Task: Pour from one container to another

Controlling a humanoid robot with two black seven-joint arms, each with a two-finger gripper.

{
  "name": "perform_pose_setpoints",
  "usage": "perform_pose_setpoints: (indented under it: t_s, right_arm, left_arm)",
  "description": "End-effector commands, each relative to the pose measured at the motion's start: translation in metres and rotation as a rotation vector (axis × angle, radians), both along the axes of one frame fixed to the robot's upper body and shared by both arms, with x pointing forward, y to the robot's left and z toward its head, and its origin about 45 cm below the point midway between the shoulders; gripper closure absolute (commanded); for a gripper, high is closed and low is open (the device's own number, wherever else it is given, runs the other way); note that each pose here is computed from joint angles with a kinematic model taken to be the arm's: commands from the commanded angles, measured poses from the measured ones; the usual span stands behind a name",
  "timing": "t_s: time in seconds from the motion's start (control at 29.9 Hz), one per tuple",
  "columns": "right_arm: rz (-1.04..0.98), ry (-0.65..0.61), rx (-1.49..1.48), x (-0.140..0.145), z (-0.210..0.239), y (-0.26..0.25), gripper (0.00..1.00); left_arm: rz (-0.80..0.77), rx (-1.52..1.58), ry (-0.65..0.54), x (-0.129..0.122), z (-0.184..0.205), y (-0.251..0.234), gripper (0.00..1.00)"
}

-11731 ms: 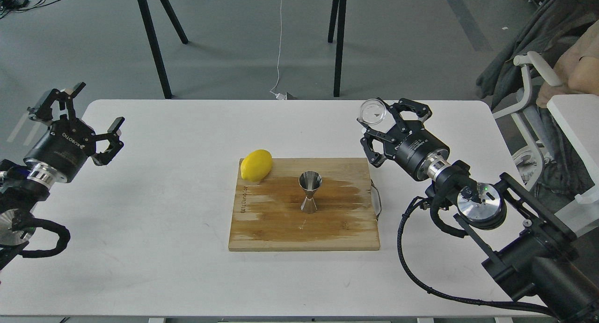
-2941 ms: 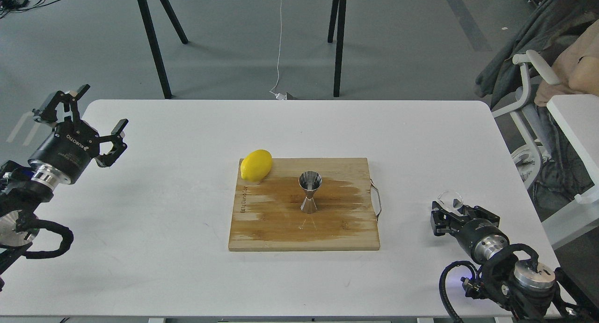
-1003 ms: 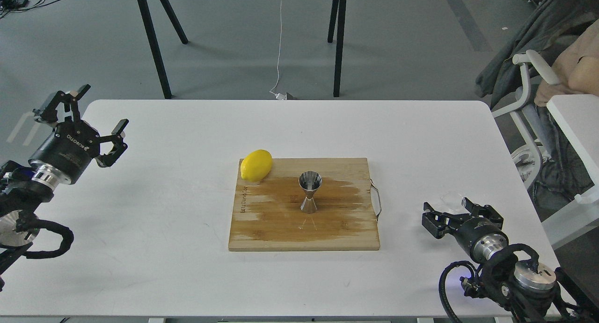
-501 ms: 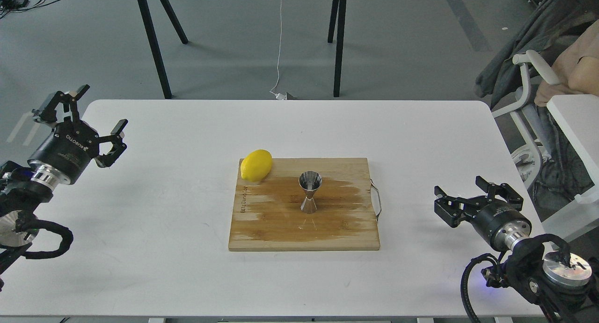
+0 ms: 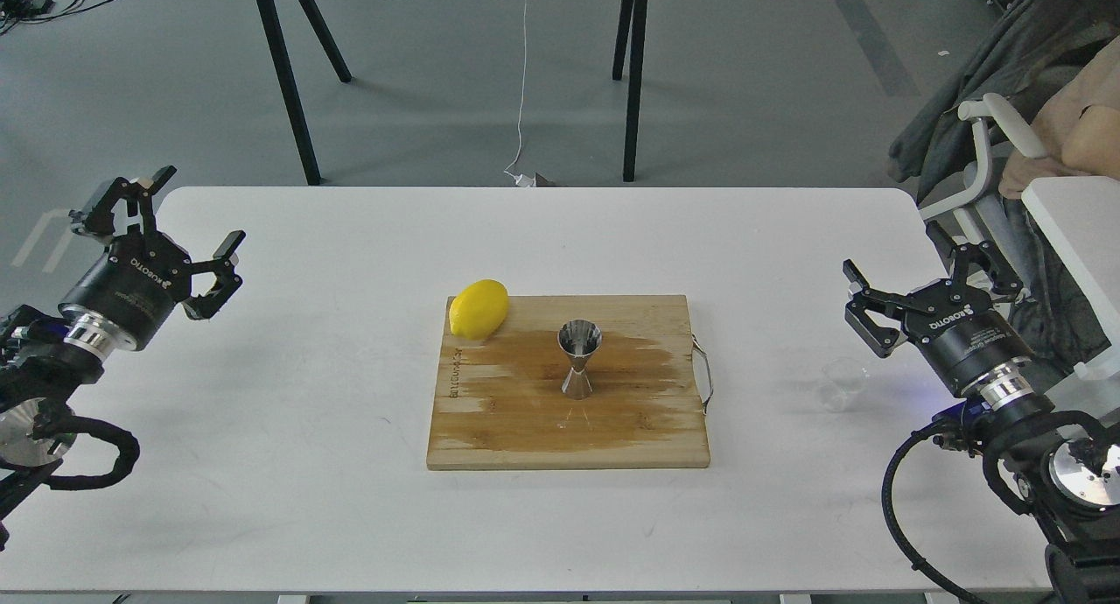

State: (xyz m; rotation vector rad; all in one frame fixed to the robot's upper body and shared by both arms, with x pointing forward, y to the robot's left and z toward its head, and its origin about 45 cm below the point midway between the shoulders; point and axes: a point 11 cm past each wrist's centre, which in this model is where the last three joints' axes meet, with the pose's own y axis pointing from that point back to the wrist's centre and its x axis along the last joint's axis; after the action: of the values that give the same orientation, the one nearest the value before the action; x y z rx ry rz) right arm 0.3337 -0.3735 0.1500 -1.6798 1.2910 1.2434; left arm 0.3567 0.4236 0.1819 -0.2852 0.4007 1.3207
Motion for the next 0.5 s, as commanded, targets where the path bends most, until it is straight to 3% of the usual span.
perform_pose_setpoints:
  t_s: [0.0, 0.47]
  right_arm:
    - [0.005, 0.011, -0.008, 0.0037, -0.0027, 0.0003, 0.01]
    - [-0.028, 0.021, 0.024, -0.0031, -0.0112, 0.0009, 0.01]
  left_arm:
    - [0.005, -0.001, 0.017, -0.0055, -0.0063, 0.0019, 0.01]
    - [0.007, -0.002, 0.016, -0.0056, -0.0062, 0.0024, 0.01]
